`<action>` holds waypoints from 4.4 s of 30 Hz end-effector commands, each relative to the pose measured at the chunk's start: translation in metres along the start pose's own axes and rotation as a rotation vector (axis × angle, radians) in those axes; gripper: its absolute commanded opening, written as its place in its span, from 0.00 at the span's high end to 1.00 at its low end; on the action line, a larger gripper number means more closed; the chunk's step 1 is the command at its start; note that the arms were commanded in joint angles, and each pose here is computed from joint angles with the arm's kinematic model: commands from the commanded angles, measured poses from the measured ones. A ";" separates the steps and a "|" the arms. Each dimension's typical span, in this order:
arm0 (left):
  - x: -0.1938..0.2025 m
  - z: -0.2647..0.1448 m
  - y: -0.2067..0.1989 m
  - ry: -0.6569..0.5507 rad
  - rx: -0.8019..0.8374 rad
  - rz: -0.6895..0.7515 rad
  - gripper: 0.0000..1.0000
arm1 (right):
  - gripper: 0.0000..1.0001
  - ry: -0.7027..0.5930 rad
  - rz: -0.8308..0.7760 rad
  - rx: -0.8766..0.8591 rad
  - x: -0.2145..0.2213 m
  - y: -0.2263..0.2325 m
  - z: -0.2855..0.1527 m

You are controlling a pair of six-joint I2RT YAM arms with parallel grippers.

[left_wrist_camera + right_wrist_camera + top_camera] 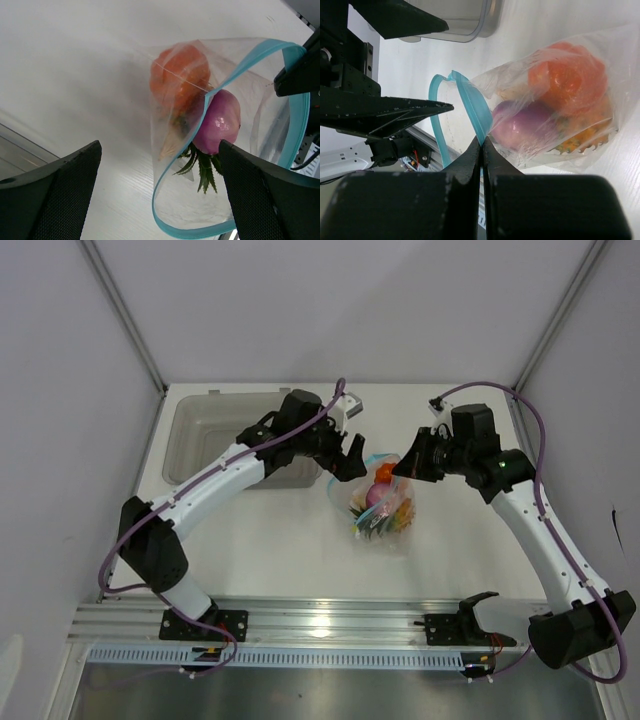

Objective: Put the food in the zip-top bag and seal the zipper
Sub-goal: Adjust the zipper food storage bag at the center of the board.

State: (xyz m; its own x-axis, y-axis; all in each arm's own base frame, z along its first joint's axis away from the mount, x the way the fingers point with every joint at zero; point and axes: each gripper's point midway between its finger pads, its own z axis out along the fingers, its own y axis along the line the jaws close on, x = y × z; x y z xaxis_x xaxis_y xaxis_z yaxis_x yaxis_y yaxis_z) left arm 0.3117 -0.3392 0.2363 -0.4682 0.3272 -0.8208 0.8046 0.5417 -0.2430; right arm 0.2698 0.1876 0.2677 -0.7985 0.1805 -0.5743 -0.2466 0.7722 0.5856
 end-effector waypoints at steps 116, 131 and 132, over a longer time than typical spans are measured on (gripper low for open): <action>-0.061 0.016 -0.027 -0.279 0.226 -0.837 0.99 | 1.00 -0.283 -0.240 0.050 -0.053 0.016 -0.086; -0.084 -0.020 -0.024 -0.349 0.215 -0.422 0.25 | 1.00 -0.130 -0.382 -0.070 -0.022 0.021 -0.068; -0.096 -0.039 -0.023 -0.410 0.204 -0.377 0.10 | 1.00 -0.141 -0.387 -0.082 -0.025 0.025 -0.070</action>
State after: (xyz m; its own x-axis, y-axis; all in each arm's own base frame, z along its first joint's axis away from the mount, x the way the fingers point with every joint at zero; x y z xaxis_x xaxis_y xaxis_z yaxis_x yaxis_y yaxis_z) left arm 0.3311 -0.3790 0.2836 -0.7625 -0.1818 -0.6209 0.5104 0.4207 -0.7500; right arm 0.2478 0.1544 0.3076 -0.6405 -0.0156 -0.7678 -0.4816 0.7869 0.3857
